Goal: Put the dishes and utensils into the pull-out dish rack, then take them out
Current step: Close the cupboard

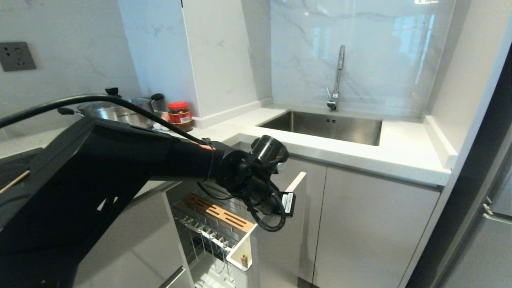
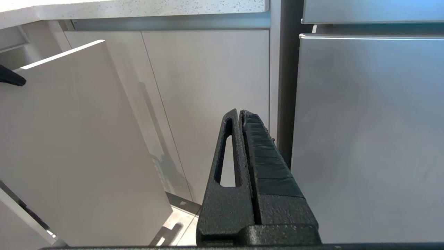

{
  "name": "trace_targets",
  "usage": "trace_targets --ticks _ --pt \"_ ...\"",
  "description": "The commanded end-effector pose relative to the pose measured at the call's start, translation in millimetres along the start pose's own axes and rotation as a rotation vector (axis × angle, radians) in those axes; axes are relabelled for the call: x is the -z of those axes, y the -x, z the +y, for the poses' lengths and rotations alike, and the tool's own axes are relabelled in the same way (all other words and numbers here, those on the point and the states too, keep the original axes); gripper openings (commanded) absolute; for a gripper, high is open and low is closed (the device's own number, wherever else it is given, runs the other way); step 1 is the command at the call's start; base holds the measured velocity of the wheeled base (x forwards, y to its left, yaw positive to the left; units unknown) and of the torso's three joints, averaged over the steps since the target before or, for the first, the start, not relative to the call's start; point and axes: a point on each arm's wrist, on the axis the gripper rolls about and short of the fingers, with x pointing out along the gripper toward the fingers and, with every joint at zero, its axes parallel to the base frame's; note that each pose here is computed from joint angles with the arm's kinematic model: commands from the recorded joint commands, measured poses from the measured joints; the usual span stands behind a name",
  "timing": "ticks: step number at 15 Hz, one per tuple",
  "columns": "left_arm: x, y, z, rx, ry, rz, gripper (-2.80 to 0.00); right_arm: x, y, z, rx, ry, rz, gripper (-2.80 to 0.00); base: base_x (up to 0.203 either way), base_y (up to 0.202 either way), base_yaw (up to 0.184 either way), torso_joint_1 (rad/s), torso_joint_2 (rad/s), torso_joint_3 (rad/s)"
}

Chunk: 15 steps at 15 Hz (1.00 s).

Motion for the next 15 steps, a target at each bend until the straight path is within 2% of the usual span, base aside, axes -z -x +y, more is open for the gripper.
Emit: trace_targets --ticks 1,5,9,14,15 --pt "-1.3 2.2 1.4 -0.048 0.000 -0.020 -2.80 0.0 0.2 0.0 0.000 -0.001 -0.003 -2.80 0.000 0.000 0.000 0.000 0.00 0.000" --pt "-3.8 -1.1 11.4 -0.180 -0.033 -0.053 -2.80 0.0 0.2 0.0 0.000 -0.001 -0.003 -2.80 0.000 0.000 0.000 0.000 0.00 0.000" --pt "-12.3 -0.8 42.8 -0.379 -0.042 -0.090 -2.80 0.0 0.2 0.0 0.000 -0.001 -0.003 -2.80 0.000 0.000 0.000 0.000 0.00 0.000" --pt "-21.7 6.4 80.5 -0.528 -0.042 -0.104 -2.80 0.0 0.2 0.0 0.000 -0.001 -0.003 -2.80 0.000 0.000 0.000 0.000 0.00 0.000" --pt "-24.0 6.4 92.6 -0.562 -0.033 -0.108 -2.80 0.0 0.2 0.0 0.000 -0.001 -0.003 -2.80 0.000 0.000 0.000 0.000 0.00 0.000"
